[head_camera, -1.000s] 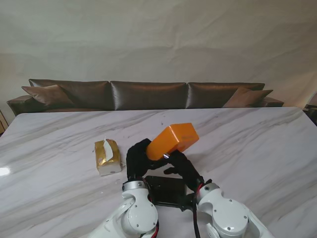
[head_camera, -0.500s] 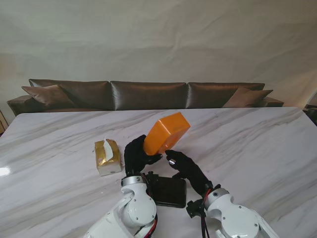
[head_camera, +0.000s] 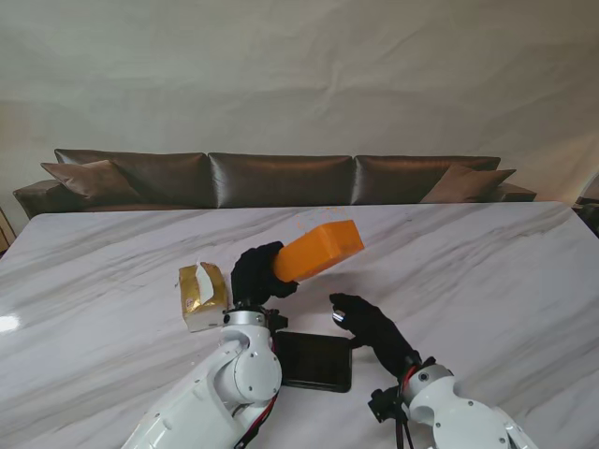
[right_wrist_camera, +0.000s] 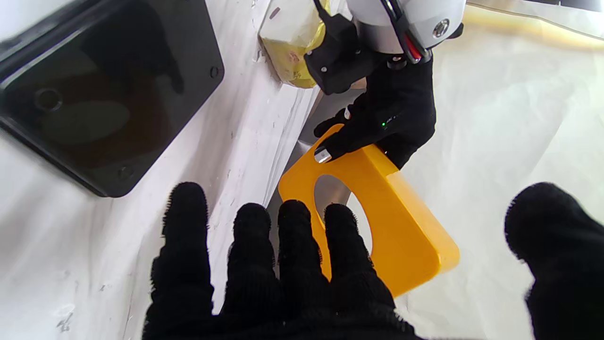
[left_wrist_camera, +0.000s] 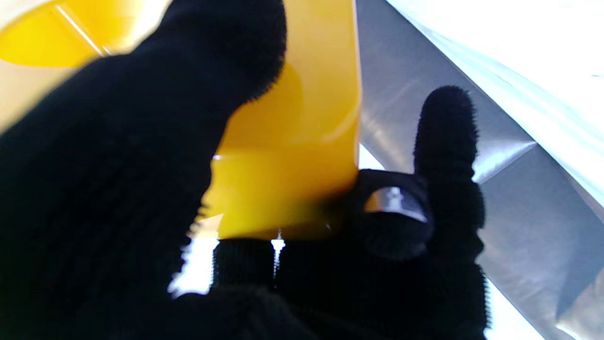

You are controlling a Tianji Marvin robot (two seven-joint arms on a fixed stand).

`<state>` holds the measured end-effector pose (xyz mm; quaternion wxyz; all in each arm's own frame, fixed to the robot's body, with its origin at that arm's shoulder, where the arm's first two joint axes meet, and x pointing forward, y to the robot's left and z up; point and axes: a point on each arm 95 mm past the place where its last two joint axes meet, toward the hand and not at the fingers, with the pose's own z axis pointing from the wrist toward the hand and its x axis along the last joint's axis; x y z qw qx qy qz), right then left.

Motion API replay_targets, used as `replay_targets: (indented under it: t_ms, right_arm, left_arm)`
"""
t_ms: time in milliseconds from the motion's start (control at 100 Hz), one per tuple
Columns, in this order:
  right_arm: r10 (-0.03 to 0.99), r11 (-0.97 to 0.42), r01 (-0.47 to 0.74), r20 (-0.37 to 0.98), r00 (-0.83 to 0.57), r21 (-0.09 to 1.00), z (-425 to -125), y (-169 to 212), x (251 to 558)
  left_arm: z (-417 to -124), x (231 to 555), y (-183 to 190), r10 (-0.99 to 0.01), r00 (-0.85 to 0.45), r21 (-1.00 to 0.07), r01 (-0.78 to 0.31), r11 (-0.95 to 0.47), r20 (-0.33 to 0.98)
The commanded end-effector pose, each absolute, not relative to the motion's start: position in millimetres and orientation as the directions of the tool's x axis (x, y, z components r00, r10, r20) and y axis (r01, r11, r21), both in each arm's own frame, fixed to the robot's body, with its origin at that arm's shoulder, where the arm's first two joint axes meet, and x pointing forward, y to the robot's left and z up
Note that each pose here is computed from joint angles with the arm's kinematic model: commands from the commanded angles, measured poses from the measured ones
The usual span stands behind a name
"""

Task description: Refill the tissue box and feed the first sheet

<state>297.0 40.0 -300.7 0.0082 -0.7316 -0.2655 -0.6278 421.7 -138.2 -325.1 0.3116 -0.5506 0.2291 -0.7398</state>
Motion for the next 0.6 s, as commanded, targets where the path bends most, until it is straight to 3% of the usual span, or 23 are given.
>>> replay_targets:
  t_ms: [0, 190, 590]
  right_arm:
    - [0.400, -0.848, 0.408, 0.913, 0.078, 0.337, -303, 39, 294]
    - [0.428, -0.839, 0.405, 0.900, 0.079, 0.363, -306, 35, 295]
    - [0.446, -0.834, 0.401, 0.891, 0.082, 0.380, -306, 34, 295]
  left_arm:
    - [-320, 432, -126, -0.744, -0.195, -0.716, 0.201, -0.668, 0.639]
    - [-312, 450, -115, -0.827, -0.205, -0.818, 0.152, -0.555, 0.523]
    - [-302, 478, -113, -0.889, -0.314, -0.935, 0.009, -0.354, 0.333]
